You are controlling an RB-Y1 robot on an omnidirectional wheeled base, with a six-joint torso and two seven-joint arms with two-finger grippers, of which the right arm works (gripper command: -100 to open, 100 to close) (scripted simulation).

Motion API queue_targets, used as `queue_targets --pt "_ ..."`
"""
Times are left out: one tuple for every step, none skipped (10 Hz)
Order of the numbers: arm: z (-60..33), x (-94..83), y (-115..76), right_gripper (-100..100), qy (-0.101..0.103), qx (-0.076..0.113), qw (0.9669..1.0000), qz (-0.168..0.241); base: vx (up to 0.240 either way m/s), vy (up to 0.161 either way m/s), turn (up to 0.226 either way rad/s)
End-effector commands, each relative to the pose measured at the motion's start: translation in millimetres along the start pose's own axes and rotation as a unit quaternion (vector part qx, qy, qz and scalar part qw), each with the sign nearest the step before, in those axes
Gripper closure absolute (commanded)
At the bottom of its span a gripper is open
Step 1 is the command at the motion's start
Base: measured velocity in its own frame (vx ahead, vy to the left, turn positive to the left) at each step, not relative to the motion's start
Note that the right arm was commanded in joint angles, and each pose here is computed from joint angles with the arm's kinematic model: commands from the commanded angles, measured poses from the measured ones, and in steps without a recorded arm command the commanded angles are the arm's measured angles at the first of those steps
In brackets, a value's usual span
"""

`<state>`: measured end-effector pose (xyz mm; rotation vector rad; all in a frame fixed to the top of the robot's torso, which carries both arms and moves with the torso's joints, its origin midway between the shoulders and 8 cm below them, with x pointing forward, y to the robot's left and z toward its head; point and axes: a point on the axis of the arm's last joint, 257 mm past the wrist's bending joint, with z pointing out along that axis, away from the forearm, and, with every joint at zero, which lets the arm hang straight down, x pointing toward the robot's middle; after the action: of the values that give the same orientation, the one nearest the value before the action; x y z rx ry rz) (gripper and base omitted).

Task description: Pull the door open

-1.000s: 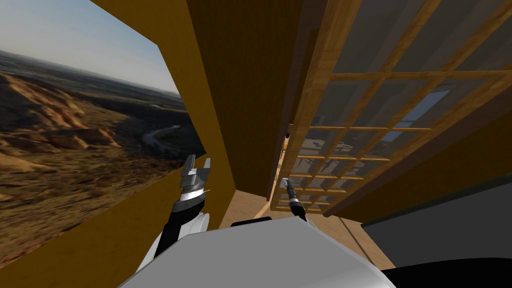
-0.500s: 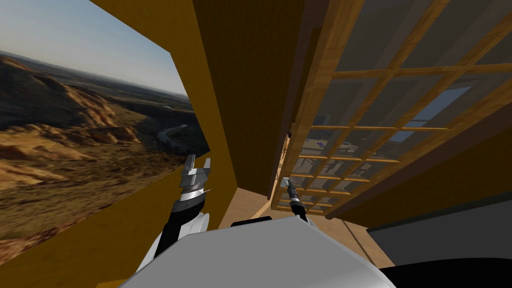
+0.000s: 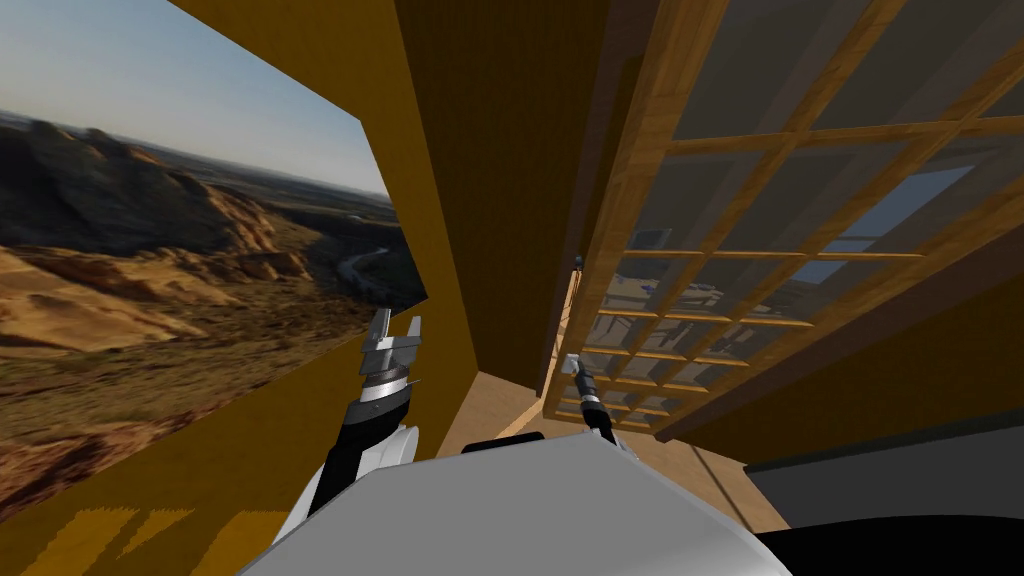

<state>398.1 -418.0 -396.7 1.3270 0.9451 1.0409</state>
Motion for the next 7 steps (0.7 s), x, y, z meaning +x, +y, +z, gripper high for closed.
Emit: queue_targets --pt "4.1 6.2 2.7 100 0.001 -0.005 0.9994 0.034 -0.052 -0.018 0.097" --pt "5.9 3.0 2.7 100 -0.005 -0.005 0.9986 0.052 -0.077 -0.017 0.139" --pt "5.9 3.0 2.7 100 -0.004 -0.005 0.9981 0.061 -0.058 -0.01 0.081" --pt "7.6 -0.2 2.8 100 -0.01 -0.006 0.9964 0.084 -0.059 -0.008 0.086" --pt "7.6 -0.2 2.8 100 -0.01 -0.006 0.9961 0.087 -0.042 -0.01 0.061" --pt "9.3 -3.4 2.8 100 -0.015 -0.007 0.9936 0.112 -0.044 -0.014 0.111" --pt "10.9 -6.5 2.7 100 -0.021 -0.008 0.9913 0.13 -0.068 -0.016 0.129"
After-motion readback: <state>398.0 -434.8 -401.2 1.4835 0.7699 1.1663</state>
